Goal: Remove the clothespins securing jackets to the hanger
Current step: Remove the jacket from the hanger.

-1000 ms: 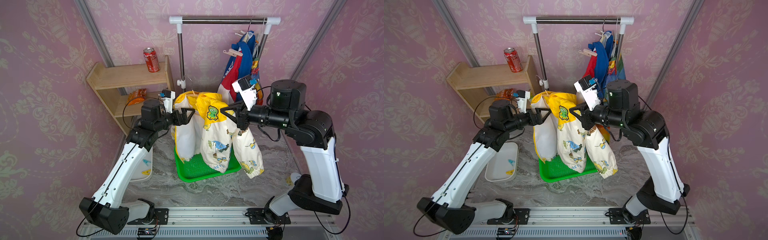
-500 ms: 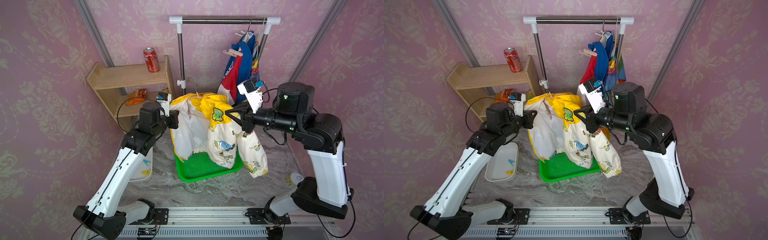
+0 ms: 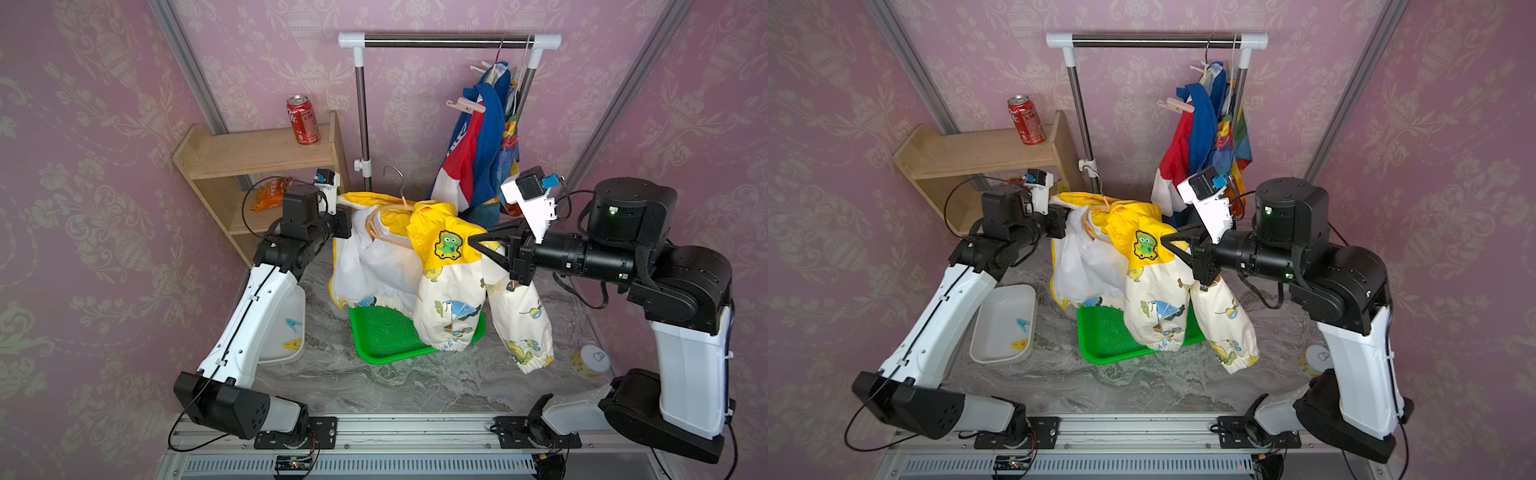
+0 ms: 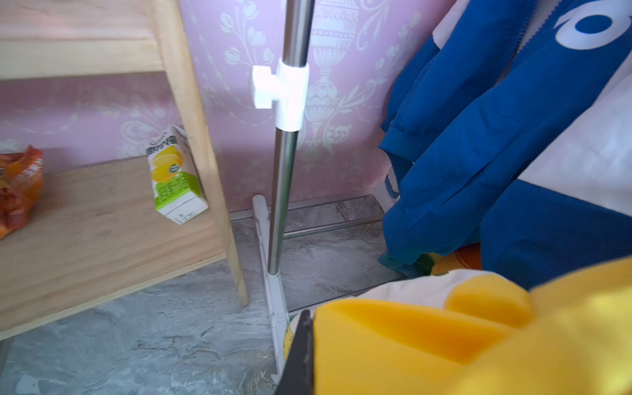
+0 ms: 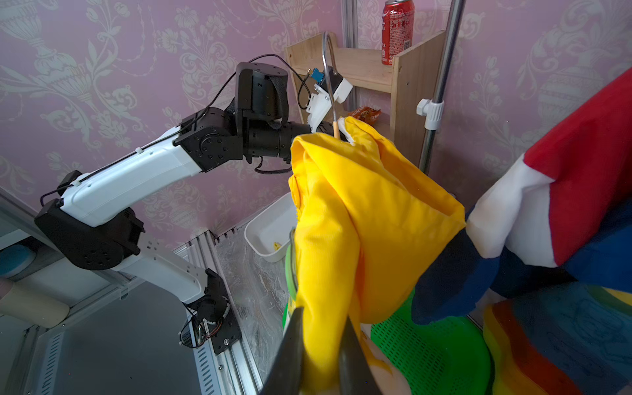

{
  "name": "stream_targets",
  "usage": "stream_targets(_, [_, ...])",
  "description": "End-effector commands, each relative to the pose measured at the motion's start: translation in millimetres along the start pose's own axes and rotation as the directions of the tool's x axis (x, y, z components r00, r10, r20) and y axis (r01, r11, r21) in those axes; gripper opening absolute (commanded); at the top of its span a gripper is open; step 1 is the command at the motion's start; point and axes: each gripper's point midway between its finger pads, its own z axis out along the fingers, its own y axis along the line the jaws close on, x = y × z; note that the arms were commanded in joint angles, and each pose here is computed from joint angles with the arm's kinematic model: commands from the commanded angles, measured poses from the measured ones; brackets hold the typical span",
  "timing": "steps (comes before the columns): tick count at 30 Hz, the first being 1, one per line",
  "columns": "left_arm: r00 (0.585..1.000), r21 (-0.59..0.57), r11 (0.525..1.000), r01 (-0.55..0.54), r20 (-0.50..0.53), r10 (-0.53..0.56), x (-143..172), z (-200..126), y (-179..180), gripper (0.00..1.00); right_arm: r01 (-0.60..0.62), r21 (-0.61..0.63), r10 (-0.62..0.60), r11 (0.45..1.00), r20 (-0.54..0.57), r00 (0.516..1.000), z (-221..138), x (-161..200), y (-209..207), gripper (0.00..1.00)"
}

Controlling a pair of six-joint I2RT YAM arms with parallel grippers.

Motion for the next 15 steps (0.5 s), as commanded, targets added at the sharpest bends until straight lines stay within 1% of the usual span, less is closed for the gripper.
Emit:
stream_targets(1, [0.998,-0.091,0.995,0.030,0.060,-0.024,-21.3,5.9,29.0,0.00,0.036,-0.037,-0.026,0.999,0.223,0.975,-56.5,-43.6,20.8,0.00])
stream_targets(4, [0.996,-0.058,0.996,0.061,0.073,-0.057,-32.2,12.3,37.8,0.00,0.026,-0.057,-0.013,0.998,0.211,0.977,-61.7,-40.3,25.2,0.00])
stream_targets(7, [0.995,-0.045,0.996,0.081,0.068,-0.078,-29.6,24.4,48.7,0.00,0.026,-0.081,-0.005,0.996,0.240,0.971,-73.6,-43.5,32.0,0.00])
stream_targets(12, [0.996,-0.084,0.993,0.085,0.004,-0.085,-6.7,48.5,66.9,0.00,0.017,-0.044,-0.005,0.999,0.274,0.962,-93.7,-43.0,30.2,0.00])
stream_targets(15, [0.993,-0.097,0.989,0.109,-0.037,-0.113,11.8,61.3,74.2,0.00,0.026,-0.022,-0.018,0.999,0.330,0.944,-109.9,-49.4,30.8,0.00])
